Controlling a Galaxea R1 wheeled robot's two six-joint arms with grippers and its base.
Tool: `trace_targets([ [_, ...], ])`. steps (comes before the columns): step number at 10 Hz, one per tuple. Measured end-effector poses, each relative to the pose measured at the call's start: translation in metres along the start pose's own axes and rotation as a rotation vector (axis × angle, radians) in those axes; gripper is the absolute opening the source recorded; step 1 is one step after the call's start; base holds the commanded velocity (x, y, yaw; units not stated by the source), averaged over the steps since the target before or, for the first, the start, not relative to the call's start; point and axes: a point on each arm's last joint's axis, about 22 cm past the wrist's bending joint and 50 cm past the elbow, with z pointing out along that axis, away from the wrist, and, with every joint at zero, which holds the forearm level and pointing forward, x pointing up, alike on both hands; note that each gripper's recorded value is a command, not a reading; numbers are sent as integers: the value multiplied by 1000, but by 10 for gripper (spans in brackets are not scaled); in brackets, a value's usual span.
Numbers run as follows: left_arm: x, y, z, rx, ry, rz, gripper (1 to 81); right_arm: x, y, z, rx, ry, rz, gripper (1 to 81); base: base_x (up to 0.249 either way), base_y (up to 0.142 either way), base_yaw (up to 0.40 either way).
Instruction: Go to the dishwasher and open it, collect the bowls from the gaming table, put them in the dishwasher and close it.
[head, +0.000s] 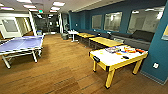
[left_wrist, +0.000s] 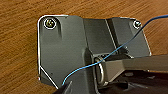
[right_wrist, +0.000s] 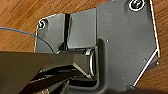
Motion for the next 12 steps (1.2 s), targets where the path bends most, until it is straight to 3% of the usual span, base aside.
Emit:
trace_targets([
  [9, 1, -2, -1, 3, 2, 1, 811, -1, 0, 0, 0, -1, -1, 811, 0, 0, -391],
  [12, 2, -2, 0, 3, 3, 1, 811, -1, 0, 0, 0, -2, -1, 811, 0, 0, -181],
])
